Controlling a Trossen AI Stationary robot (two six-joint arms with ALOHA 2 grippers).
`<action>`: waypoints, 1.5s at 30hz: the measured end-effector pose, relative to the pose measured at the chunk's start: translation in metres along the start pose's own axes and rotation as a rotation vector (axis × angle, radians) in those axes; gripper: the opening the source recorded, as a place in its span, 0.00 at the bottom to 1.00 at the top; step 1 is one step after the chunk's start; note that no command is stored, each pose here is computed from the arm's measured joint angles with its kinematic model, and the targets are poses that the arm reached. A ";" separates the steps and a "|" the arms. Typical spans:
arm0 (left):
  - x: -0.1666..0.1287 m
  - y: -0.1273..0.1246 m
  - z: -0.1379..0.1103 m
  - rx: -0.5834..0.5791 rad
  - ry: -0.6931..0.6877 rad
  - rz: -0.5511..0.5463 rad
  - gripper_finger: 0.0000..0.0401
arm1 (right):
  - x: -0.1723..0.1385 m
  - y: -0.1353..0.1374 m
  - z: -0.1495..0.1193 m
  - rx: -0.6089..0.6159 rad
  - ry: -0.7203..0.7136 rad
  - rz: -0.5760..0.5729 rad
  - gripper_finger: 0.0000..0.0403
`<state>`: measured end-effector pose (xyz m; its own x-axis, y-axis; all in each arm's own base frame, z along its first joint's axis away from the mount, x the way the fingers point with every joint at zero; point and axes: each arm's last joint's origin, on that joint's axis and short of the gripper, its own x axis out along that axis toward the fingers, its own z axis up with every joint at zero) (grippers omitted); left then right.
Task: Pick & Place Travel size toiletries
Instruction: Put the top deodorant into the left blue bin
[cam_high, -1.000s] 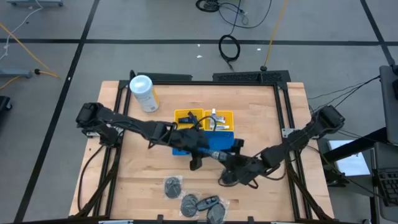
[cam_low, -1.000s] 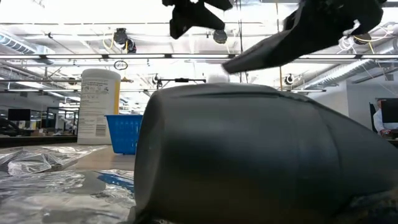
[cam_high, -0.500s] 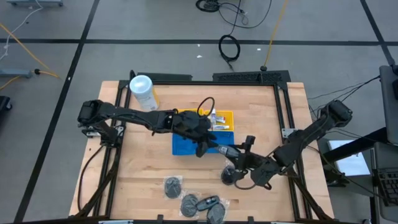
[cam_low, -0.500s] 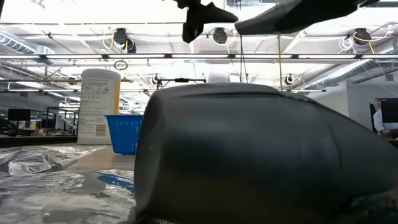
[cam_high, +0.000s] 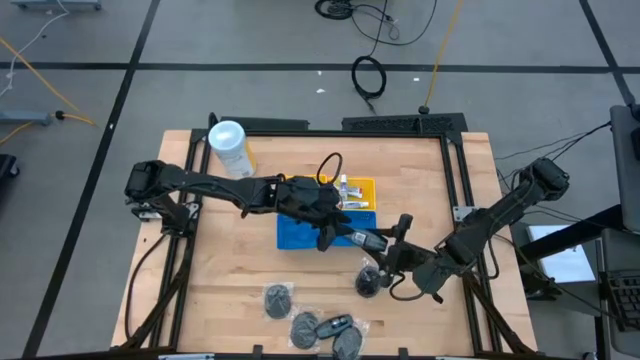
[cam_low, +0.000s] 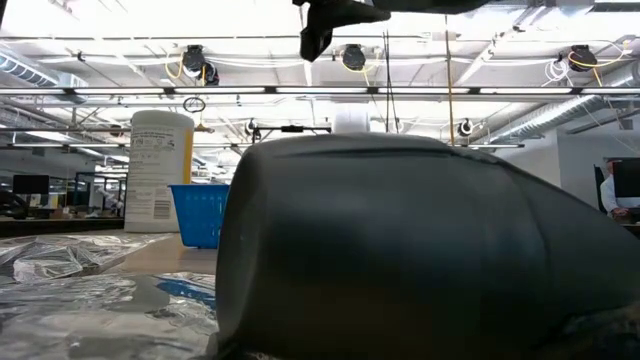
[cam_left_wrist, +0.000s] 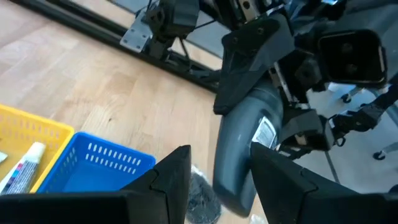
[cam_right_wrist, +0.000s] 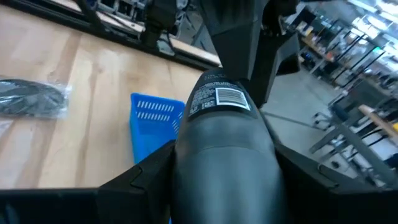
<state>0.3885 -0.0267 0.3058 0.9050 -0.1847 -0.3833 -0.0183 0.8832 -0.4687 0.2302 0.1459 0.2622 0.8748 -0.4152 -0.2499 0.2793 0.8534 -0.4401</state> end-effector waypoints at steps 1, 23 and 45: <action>0.000 0.000 0.001 0.001 -0.008 -0.004 0.40 | 0.000 0.000 0.001 -0.007 -0.005 -0.008 0.50; -0.002 -0.005 0.017 0.031 -0.134 -0.142 0.40 | -0.002 -0.011 0.015 -0.032 -0.066 -0.129 0.50; -0.004 -0.009 0.021 0.043 -0.158 -0.211 0.40 | 0.009 -0.024 0.029 -0.090 -0.110 -0.201 0.50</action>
<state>0.3938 -0.0249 0.3287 0.9419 -0.3002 -0.1504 0.1929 0.8505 -0.4893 0.2428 0.1305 0.2958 0.8446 -0.5324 -0.0566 0.4195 0.7236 -0.5481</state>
